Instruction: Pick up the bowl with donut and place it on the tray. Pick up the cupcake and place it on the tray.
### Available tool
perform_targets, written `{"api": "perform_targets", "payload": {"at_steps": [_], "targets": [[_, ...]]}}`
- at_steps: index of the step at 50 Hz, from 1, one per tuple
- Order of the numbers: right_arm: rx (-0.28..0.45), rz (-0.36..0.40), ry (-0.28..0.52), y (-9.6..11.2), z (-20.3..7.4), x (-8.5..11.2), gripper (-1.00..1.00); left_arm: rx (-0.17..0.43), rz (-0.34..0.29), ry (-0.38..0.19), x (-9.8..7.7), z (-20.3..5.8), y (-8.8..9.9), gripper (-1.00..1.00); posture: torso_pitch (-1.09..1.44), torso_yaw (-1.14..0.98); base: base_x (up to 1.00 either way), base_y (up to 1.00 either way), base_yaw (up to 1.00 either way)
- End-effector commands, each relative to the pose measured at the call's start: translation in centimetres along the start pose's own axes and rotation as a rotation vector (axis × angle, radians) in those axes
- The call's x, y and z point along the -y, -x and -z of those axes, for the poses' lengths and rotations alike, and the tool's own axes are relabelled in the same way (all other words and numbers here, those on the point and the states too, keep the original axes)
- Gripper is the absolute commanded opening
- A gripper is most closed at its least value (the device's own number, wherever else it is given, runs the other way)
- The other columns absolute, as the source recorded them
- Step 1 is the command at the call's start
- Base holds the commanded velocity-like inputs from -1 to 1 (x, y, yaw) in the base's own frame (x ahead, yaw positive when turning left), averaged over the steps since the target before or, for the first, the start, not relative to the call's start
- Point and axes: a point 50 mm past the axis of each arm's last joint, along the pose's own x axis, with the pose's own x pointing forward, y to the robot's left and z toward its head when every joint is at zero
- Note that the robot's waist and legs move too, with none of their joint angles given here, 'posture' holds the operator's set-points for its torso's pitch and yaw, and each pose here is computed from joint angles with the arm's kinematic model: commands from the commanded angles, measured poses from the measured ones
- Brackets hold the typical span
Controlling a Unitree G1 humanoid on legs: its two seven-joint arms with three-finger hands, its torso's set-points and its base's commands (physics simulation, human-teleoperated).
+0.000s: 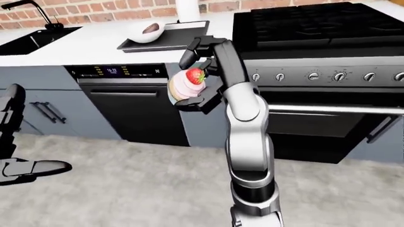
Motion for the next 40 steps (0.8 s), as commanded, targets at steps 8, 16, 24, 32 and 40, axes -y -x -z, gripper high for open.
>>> {"api": "perform_targets", "payload": {"at_steps": [8, 16, 24, 32, 40], "targets": [[0.073, 0.003, 0.016, 0.11, -1.67, 0.12, -1.00, 0.040, -0.025, -0.012, -0.38, -0.66, -0.01, 1.00, 0.00, 0.00, 0.34, 0.00, 0.00], [0.072, 0.002, 0.018, 0.13, -1.56, 0.10, -1.00, 0.039, -0.027, -0.011, -0.37, -0.53, 0.01, 1.00, 0.00, 0.00, 0.49, 0.00, 0.00], [0.072, 0.001, 0.019, 0.12, -1.53, 0.08, -1.00, 0.039, -0.026, -0.012, -0.38, -0.52, 0.02, 1.00, 0.00, 0.00, 0.51, 0.00, 0.00], [0.073, 0.002, 0.020, 0.16, -1.57, 0.08, -1.00, 0.040, -0.027, -0.012, -0.43, -0.45, 0.07, 1.00, 0.00, 0.00, 0.51, 0.00, 0.00], [0.080, 0.004, 0.020, 0.23, -1.82, 0.21, -1.00, 0.042, -0.028, -0.013, -0.47, -0.69, 0.11, 1.00, 0.00, 0.00, 0.25, 0.00, 0.00]]}}
